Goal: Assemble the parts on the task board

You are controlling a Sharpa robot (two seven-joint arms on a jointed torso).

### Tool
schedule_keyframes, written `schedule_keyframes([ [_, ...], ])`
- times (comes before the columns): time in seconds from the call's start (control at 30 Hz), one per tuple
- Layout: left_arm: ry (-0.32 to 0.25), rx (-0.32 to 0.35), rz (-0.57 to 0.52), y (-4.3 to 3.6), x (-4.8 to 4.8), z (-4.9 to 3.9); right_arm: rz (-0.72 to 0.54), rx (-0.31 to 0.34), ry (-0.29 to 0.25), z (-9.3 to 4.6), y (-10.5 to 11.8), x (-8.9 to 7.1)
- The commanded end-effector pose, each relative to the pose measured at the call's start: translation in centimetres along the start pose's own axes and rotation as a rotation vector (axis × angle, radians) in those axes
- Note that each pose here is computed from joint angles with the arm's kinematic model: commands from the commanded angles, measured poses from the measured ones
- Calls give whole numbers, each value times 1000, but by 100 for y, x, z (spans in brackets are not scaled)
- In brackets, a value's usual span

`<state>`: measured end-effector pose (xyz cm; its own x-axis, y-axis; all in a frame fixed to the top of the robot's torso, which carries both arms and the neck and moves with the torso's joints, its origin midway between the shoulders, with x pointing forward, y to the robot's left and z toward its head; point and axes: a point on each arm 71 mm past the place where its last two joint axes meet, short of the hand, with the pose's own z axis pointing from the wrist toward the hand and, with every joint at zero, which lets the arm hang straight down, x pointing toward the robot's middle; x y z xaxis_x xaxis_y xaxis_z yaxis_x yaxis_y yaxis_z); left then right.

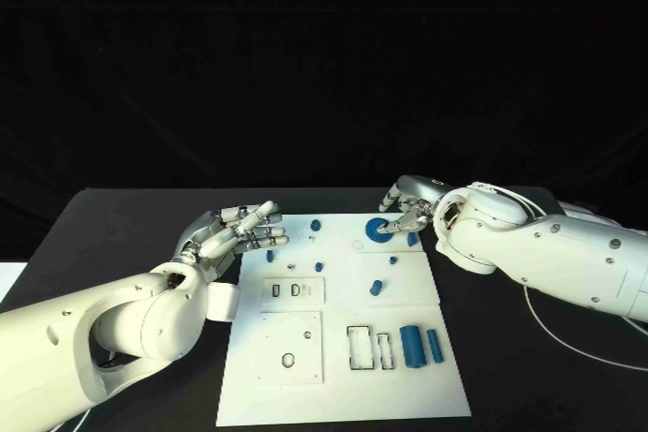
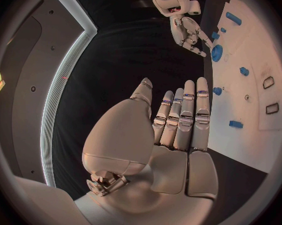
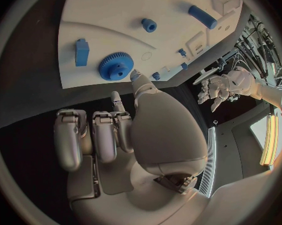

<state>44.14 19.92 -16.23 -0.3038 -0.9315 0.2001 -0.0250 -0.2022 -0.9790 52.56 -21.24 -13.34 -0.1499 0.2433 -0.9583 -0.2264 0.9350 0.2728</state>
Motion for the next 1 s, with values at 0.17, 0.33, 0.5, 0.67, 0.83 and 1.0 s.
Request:
schedule_keyframes([
  [0.17,27,13,-6,-14,29,6,-35,13,45,37,9,97],
  [0.33,26,12,-6,-14,26,6,-50,20,60,52,-3,137],
  [0.5,25,12,-5,-14,20,6,-57,26,59,61,-10,156],
  [0.67,24,11,-5,-14,16,5,-60,32,56,72,-23,161],
  [0.83,25,10,-5,-14,16,4,-63,33,59,82,-21,170],
  [1.0,25,10,-5,-14,17,3,-77,33,53,91,-7,176],
])
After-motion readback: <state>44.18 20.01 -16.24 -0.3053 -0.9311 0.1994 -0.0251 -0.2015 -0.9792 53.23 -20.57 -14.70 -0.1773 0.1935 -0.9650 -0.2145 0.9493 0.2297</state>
